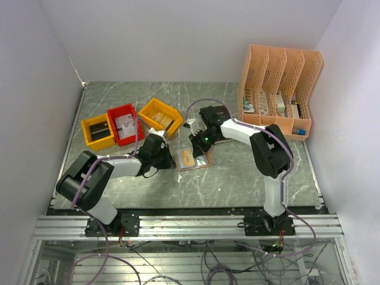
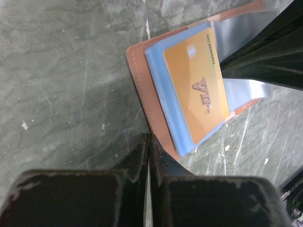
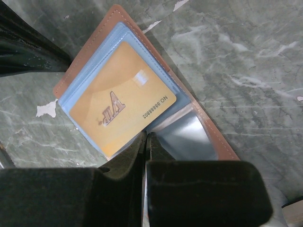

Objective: Put the credit cards into the card holder
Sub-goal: Adjust the card holder at the center of the board.

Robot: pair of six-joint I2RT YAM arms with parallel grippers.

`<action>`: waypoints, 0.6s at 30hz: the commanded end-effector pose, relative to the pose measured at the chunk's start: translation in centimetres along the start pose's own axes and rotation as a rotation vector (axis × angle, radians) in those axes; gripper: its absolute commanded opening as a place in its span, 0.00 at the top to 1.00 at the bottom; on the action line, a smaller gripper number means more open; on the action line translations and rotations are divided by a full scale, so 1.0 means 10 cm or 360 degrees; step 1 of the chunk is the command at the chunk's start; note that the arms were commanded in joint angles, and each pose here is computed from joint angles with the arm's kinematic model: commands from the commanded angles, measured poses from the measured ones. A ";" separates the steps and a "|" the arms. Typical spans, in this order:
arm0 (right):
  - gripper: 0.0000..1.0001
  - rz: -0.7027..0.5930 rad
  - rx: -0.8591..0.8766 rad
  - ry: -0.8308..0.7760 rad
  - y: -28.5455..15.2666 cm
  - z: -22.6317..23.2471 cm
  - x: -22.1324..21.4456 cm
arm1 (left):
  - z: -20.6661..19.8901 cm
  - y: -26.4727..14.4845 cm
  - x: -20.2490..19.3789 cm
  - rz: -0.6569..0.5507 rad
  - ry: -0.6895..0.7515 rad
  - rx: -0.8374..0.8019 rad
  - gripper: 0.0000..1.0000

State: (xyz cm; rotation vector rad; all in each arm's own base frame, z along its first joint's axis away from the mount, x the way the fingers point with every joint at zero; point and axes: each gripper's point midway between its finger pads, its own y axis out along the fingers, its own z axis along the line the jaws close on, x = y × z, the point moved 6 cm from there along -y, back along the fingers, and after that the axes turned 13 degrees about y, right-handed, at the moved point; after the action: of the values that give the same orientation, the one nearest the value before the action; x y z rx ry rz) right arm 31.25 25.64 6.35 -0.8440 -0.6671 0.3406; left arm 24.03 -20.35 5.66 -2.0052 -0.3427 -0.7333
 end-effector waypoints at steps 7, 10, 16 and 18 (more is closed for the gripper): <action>1.00 -0.0012 0.0044 -0.0019 0.06 0.07 0.06 | -0.17 0.07 -0.07 0.0043 0.0045 -0.0135 0.93; 1.00 -0.0006 0.0089 -0.0023 0.06 0.10 0.05 | -0.20 0.08 -0.07 0.0041 0.0049 -0.0138 0.93; 1.00 0.0002 0.0077 -0.0035 0.04 0.10 0.05 | -0.16 0.07 -0.07 0.0042 0.0051 -0.0084 0.93; 1.00 -0.0016 0.0053 -0.0036 0.01 0.09 0.06 | -0.13 0.05 -0.09 0.0058 0.0056 -0.0030 0.92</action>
State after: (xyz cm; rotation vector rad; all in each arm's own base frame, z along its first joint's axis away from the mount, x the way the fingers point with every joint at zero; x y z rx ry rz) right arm 31.29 25.87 6.55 -0.8304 -0.6729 0.3418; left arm 23.37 -21.69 5.55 -2.0440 -0.3043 -0.7641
